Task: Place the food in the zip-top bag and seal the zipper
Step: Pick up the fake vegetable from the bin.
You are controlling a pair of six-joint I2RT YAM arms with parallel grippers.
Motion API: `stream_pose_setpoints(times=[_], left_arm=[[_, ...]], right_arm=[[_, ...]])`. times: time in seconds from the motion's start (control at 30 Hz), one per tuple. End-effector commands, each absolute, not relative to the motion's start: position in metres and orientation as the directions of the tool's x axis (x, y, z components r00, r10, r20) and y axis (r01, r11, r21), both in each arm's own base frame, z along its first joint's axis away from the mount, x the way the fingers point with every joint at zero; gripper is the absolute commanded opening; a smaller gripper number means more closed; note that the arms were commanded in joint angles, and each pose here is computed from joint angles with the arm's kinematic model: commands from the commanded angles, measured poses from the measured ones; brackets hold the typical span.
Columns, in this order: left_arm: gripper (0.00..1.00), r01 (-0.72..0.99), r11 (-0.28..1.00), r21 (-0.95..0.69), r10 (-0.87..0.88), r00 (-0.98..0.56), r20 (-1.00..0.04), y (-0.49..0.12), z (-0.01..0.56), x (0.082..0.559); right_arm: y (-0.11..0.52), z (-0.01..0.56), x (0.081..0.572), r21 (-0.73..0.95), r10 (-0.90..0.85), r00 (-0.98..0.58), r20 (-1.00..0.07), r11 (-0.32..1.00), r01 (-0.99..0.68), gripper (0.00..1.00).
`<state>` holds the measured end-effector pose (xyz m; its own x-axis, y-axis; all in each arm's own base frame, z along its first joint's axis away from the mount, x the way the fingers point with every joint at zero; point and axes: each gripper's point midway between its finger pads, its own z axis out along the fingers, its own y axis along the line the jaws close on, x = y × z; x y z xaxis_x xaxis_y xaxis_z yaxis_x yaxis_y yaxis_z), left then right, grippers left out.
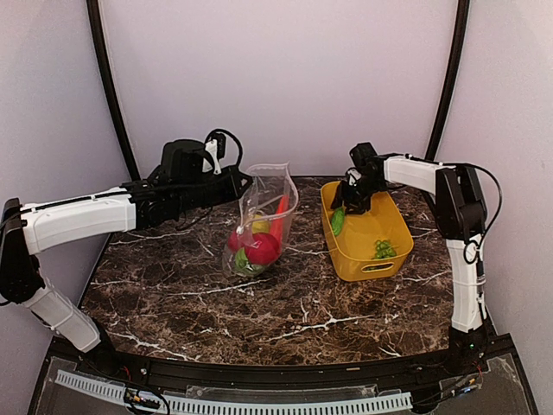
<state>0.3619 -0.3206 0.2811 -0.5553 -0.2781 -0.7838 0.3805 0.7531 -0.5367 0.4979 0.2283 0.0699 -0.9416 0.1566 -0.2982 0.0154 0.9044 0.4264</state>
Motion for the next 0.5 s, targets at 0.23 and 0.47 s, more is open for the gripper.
stream_pose_setpoints(times=[0.23,0.47], left_arm=[[0.01,0.362,0.772,-0.523,-0.284,-0.540,-0.792,-0.304,0.284,0.354],[0.01,0.362,0.768,-0.529,-0.284,-0.548,-0.787,-0.304,0.283,0.353]], right_arm=[[0.235,0.044,0.446,0.284,0.187,-0.961,-0.202,0.951,0.125,0.49],[0.225,0.020,0.448,0.209,0.208,-0.960,-0.187,0.963,0.168,0.44]])
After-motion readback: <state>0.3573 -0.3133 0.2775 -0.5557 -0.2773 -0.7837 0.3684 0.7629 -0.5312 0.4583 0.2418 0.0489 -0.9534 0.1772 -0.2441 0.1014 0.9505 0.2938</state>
